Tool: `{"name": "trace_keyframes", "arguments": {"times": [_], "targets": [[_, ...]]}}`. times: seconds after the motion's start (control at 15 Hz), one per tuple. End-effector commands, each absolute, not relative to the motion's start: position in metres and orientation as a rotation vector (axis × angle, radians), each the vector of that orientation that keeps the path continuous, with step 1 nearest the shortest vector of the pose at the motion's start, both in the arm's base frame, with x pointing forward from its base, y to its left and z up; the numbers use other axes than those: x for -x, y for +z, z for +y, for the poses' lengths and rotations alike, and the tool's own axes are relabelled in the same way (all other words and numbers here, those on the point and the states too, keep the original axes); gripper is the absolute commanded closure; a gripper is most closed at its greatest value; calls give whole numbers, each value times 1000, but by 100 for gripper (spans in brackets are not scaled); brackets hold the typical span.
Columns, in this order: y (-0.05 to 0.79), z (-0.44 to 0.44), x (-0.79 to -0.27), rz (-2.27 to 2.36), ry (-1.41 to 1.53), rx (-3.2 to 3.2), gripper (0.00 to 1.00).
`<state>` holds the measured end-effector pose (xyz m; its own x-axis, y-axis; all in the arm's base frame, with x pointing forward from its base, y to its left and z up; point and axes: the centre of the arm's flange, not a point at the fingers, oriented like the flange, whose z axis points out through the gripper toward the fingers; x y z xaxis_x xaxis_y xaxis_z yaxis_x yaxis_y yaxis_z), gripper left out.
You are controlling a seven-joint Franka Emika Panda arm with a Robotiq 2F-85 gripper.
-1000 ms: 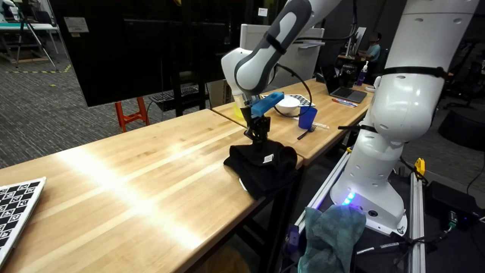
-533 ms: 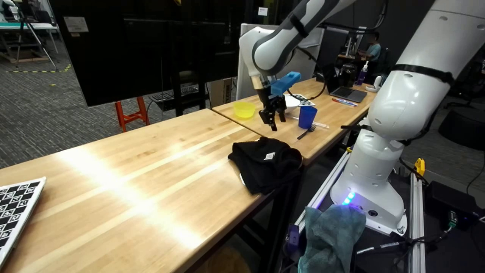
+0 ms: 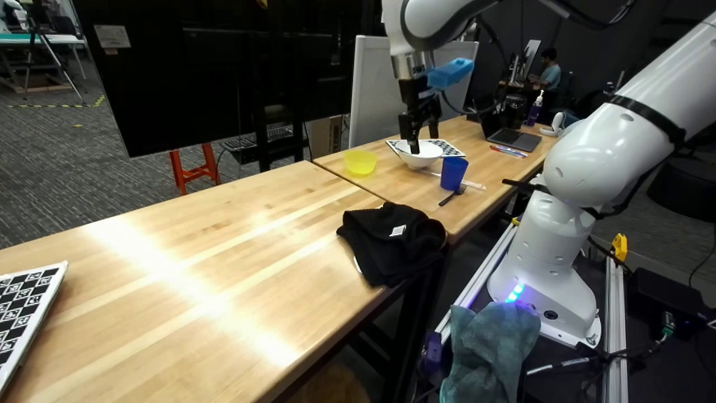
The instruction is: Move the black cloth to the right
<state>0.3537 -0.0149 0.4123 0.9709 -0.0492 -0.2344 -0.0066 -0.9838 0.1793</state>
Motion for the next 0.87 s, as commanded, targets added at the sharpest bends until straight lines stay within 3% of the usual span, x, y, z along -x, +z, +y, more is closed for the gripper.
{"name": "trace_keyframes", "arguments": {"times": [0.0,0.8], "targets": [[450,15,-349,-19,-186,-3117,0],[525,196,-440,397,149,-3107,0]]}}
